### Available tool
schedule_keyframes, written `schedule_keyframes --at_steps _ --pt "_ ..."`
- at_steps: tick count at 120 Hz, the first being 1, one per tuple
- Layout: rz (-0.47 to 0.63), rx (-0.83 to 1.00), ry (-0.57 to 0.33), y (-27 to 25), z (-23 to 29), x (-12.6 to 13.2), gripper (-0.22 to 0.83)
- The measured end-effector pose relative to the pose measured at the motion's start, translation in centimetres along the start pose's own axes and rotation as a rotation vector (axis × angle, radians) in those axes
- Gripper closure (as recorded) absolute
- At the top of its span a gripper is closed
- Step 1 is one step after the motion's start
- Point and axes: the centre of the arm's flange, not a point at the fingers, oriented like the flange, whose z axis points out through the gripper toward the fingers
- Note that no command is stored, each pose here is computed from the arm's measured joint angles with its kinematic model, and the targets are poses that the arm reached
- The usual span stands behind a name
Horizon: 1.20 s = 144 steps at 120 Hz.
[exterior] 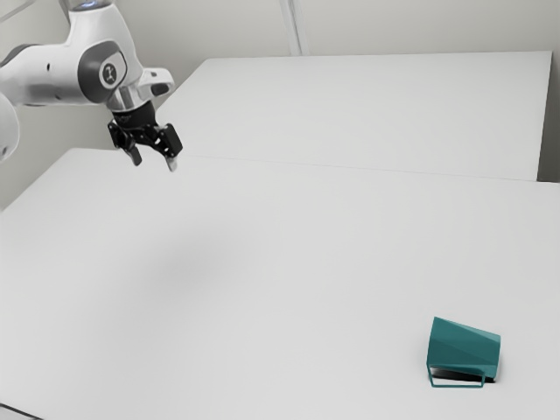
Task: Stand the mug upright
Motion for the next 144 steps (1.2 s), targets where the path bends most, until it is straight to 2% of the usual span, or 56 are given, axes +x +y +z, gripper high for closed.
schedule_keyframes --at_steps 25,52,66,82,109,144 --pt "0.056 -0.049 0.013 2.8 0.8 -0.3 0.00" --pt "0.010 -0.253 -0.028 6.3 6.0 -3.9 0.00" --pt "-0.005 -0.328 -0.035 8.7 7.9 -4.4 0.00" --pt "0.006 -0.411 -0.034 13.4 9.3 -4.5 0.00" --pt "0.076 -0.523 -0.094 24.6 12.7 -5.5 0.00" --pt "-0.006 -0.699 -0.184 31.9 17.9 -7.0 0.00"
